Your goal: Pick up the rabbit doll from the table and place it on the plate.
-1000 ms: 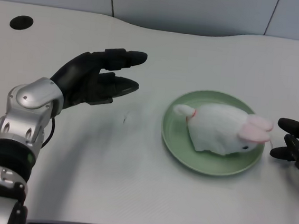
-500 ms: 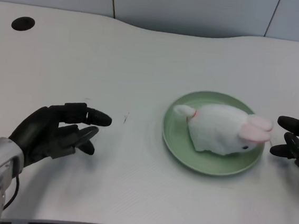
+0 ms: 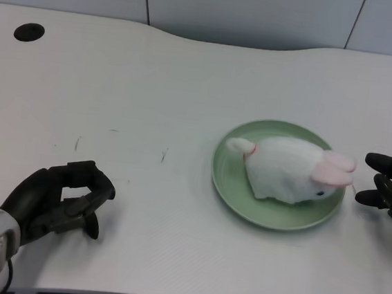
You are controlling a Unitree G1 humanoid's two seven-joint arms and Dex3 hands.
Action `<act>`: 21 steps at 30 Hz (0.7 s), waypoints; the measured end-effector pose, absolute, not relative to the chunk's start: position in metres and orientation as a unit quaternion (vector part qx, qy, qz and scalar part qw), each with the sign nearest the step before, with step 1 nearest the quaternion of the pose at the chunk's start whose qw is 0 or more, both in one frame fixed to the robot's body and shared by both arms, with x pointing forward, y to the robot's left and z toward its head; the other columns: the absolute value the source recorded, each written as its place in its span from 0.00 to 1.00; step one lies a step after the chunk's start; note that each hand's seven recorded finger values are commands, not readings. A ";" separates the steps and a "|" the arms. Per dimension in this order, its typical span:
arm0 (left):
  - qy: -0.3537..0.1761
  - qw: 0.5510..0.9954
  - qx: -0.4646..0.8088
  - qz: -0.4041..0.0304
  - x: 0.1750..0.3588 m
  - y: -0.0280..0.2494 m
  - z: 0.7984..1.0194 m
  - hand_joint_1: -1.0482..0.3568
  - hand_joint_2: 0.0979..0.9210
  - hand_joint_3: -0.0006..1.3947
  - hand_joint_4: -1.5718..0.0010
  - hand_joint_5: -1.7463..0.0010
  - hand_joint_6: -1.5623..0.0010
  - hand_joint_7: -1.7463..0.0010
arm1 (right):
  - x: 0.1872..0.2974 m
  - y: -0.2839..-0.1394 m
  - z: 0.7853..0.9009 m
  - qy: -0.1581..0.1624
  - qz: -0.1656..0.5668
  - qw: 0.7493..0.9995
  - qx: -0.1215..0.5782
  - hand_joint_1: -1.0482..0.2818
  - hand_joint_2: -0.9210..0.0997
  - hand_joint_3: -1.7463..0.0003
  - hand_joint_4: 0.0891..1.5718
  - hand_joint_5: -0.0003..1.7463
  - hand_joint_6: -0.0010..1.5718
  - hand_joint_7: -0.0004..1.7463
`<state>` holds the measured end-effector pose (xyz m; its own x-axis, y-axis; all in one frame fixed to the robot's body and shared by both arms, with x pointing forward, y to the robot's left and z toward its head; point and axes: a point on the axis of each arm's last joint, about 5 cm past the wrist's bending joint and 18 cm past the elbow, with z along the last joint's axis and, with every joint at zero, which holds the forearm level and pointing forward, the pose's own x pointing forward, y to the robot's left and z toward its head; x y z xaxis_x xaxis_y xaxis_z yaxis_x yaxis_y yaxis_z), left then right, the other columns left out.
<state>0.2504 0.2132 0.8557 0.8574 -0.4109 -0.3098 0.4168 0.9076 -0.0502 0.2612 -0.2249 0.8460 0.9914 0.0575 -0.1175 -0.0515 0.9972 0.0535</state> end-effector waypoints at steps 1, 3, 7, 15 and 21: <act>0.159 0.964 0.010 -0.213 0.251 0.213 0.855 0.40 1.00 0.36 0.56 0.00 0.69 0.04 | 0.262 -0.226 0.847 0.062 0.027 0.997 0.025 0.46 0.00 0.86 0.45 0.46 0.62 0.01; 0.159 0.964 0.009 -0.212 0.252 0.213 0.855 0.40 1.00 0.36 0.56 0.00 0.69 0.04 | 0.263 -0.227 0.848 0.062 0.026 0.997 0.024 0.46 0.00 0.85 0.45 0.46 0.62 0.01; 0.160 0.964 0.007 -0.212 0.256 0.212 0.855 0.40 1.00 0.36 0.55 0.00 0.69 0.03 | 0.264 -0.227 0.848 0.071 0.026 0.997 0.027 0.46 0.00 0.85 0.45 0.46 0.62 0.01; 0.157 0.965 0.007 -0.211 0.263 0.210 0.853 0.39 1.00 0.37 0.55 0.00 0.68 0.04 | 0.266 -0.227 0.850 0.069 0.023 0.997 0.025 0.47 0.00 0.86 0.45 0.46 0.62 0.00; 0.154 0.965 0.015 -0.213 0.265 0.210 0.854 0.41 1.00 0.37 0.57 0.00 0.71 0.04 | 0.267 -0.227 0.851 0.069 0.024 0.997 0.026 0.47 0.00 0.86 0.45 0.46 0.62 0.00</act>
<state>0.2647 0.2100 0.8536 0.8613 -0.4069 -0.3043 0.4162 0.9085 -0.0371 0.2673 -0.2268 0.8508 0.9893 0.0507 -0.1371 -0.0435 0.9976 0.0547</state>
